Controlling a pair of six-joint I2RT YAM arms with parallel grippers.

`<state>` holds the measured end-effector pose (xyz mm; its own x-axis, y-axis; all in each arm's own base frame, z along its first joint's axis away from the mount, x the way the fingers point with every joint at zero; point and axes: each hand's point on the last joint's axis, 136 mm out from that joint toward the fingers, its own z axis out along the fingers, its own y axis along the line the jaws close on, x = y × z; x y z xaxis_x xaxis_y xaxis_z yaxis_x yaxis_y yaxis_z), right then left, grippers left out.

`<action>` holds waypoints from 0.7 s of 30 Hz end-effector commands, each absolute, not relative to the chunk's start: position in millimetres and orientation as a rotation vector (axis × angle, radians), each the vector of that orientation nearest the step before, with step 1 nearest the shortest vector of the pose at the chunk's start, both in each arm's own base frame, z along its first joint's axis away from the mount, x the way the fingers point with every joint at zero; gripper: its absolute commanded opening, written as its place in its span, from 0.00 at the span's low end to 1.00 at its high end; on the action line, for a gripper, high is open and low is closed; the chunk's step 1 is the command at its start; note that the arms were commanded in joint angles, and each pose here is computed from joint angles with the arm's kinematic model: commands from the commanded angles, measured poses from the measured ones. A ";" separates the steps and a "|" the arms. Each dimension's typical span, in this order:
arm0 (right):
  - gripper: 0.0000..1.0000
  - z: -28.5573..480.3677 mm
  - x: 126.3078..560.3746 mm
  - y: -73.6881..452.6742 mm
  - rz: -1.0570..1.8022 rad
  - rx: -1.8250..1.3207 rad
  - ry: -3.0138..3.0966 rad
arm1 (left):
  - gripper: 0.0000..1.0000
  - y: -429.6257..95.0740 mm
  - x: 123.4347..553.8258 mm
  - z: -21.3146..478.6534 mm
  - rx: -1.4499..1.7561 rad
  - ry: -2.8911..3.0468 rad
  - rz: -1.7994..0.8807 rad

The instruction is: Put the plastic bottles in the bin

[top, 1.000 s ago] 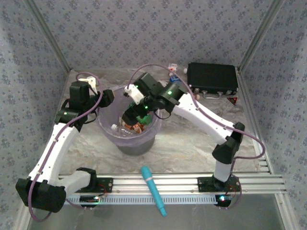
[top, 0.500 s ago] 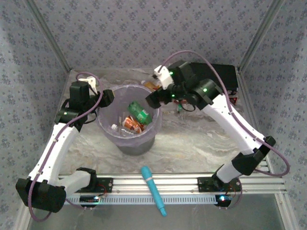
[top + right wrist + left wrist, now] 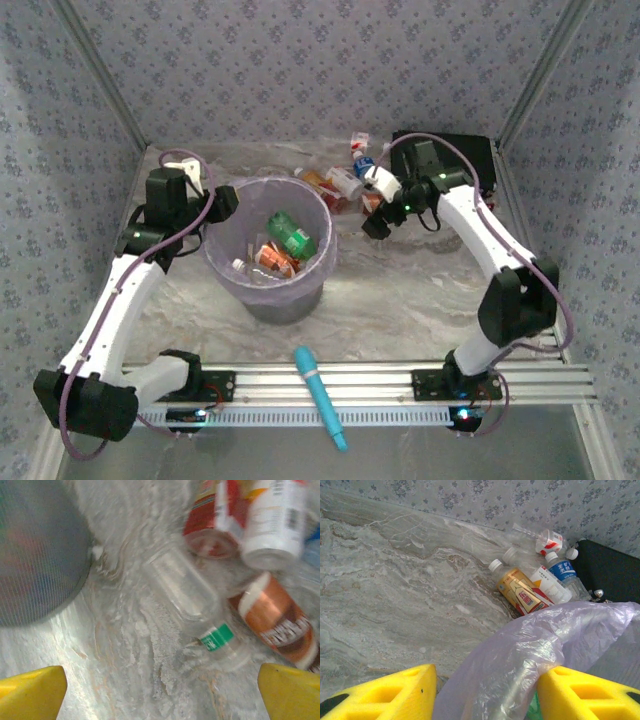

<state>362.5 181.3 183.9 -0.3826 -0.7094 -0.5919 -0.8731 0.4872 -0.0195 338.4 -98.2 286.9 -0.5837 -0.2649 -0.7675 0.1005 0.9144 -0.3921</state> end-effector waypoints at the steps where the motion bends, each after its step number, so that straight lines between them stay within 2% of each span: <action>1: 0.97 158.3 371.7 186.6 0.394 -1.563 2.068 | 0.55 -98.3 336.9 279.7 -0.106 2.183 -0.489; 9: 0.95 91.4 403.9 198.0 0.211 -1.814 2.117 | 0.55 -97.5 337.3 281.7 -0.103 2.184 -0.480; 21: 0.94 42.1 422.8 208.0 0.144 -1.858 2.140 | 0.55 -94.4 336.7 277.6 -0.106 2.194 -0.455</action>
